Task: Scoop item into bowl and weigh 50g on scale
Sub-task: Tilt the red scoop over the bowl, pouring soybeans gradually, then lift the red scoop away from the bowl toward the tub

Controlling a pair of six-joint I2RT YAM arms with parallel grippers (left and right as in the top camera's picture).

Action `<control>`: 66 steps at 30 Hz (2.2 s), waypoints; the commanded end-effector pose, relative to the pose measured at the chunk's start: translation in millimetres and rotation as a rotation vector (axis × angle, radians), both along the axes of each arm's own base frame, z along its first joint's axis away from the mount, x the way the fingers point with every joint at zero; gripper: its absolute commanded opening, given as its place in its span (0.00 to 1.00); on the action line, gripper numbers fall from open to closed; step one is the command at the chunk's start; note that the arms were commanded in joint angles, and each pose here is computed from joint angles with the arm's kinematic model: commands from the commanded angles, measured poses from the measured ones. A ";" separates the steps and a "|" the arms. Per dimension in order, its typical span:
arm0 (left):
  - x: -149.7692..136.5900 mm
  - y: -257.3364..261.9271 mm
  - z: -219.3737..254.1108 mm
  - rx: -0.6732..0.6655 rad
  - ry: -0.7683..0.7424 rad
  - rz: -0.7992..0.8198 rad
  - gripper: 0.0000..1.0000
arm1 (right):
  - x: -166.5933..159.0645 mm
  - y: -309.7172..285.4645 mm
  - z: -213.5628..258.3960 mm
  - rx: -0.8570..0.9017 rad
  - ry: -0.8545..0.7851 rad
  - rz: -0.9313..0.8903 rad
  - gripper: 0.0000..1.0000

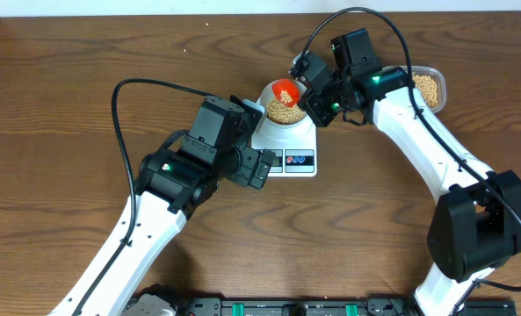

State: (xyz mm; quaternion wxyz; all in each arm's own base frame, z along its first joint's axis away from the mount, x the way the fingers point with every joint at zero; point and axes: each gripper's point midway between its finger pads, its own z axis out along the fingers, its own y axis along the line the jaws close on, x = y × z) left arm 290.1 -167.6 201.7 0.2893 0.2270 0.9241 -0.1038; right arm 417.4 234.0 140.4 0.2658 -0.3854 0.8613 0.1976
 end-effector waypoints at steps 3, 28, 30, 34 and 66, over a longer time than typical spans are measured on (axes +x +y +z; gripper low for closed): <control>-1.1 0.5 -4.6 0.011 0.013 -0.012 0.98 | 3.9 0.8 22.7 0.001 -0.081 0.039 0.01; -1.1 0.5 -4.6 0.011 0.013 -0.012 0.98 | 3.3 0.7 22.3 -0.026 -0.124 0.103 0.01; -1.0 0.4 -4.5 0.011 0.012 -0.012 0.98 | 3.3 0.6 22.3 -0.032 -0.133 0.115 0.01; -1.0 0.4 -4.4 0.010 0.012 -0.012 0.98 | 3.5 0.7 22.5 -0.037 -0.144 0.129 0.01; -1.1 0.5 -4.6 0.011 0.013 -0.012 0.98 | 7.7 -3.0 21.4 -0.137 -0.273 0.275 0.01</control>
